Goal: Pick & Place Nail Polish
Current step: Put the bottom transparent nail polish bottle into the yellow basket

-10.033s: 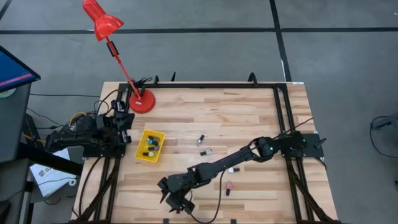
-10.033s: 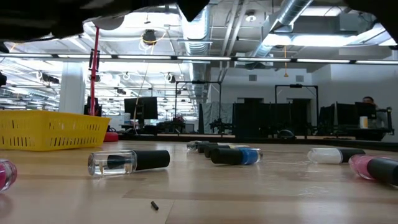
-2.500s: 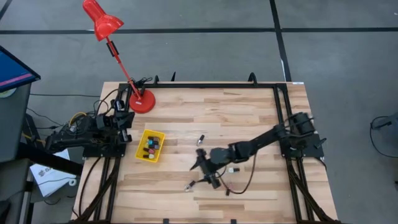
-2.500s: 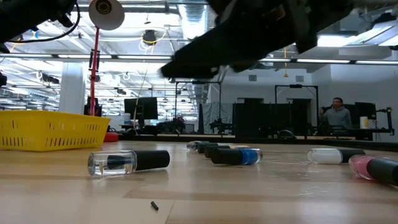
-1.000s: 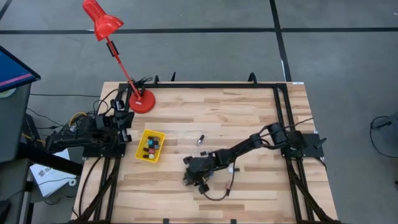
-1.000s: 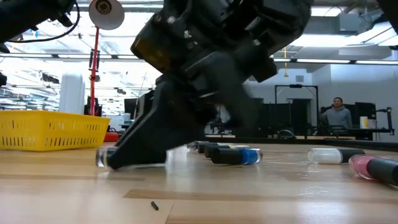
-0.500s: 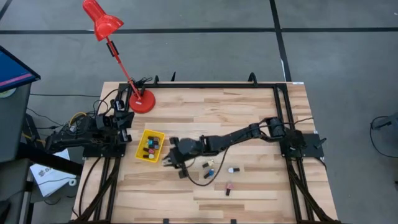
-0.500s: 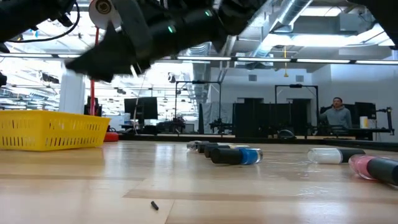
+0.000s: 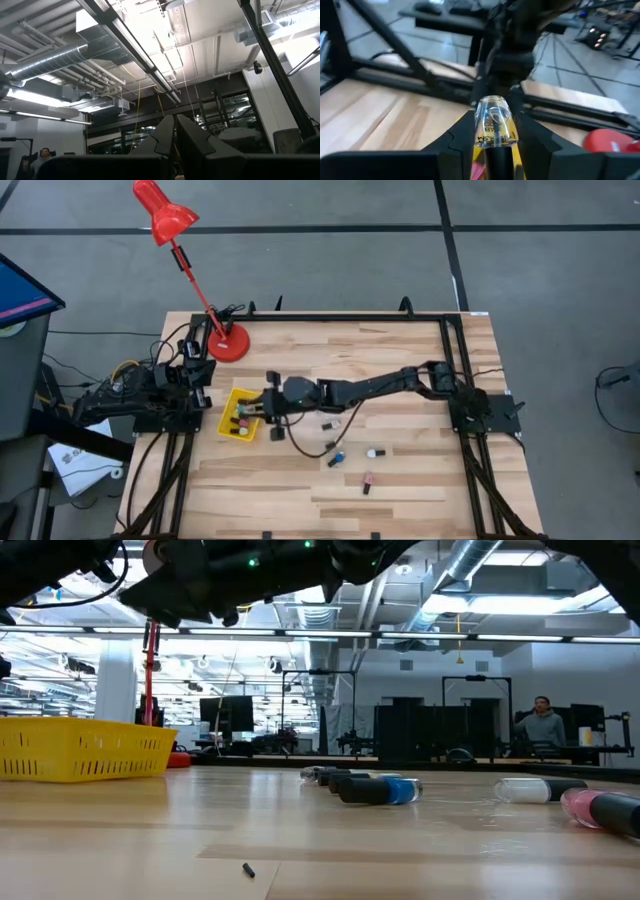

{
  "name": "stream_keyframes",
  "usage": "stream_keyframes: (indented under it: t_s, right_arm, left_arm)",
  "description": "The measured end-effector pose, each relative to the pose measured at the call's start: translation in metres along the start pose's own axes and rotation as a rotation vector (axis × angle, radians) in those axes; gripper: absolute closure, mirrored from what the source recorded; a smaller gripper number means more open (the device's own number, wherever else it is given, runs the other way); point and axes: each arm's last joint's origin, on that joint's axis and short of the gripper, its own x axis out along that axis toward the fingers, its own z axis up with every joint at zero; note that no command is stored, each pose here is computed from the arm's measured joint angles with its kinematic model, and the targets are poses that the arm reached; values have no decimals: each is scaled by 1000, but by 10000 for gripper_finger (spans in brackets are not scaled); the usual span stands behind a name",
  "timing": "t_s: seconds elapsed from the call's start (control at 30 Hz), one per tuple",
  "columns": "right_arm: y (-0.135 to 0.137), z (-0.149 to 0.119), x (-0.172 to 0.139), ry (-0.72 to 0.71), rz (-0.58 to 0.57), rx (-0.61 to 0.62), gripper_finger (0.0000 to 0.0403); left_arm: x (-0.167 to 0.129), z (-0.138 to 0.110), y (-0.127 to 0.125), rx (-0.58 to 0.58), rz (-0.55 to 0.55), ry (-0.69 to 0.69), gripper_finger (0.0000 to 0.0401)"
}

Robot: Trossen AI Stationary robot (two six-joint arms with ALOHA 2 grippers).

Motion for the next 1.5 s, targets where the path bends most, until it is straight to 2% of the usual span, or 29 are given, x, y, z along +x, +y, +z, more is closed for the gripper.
stream_keyframes:
  t_s: [0.2,0.37,0.6,0.87,1.13,1.5]
  right_arm:
    - [-16,2,3,-83,-59,48,294]
    - [-23,-12,14,-128,-82,86,294]
    - [-28,-37,46,-98,-91,127,294]
    - [-30,-52,73,16,-83,141,292]
    - [-30,-61,75,102,-122,139,285]
    - [-30,-67,75,160,-115,138,284]
  left_arm:
    - [0,0,0,0,0,0,387]
    - [0,0,0,0,0,0,387]
    - [0,0,0,0,0,0,387]
    - [0,0,0,0,0,0,387]
    - [0,0,0,0,0,0,387]
    - [0,0,0,0,0,0,387]
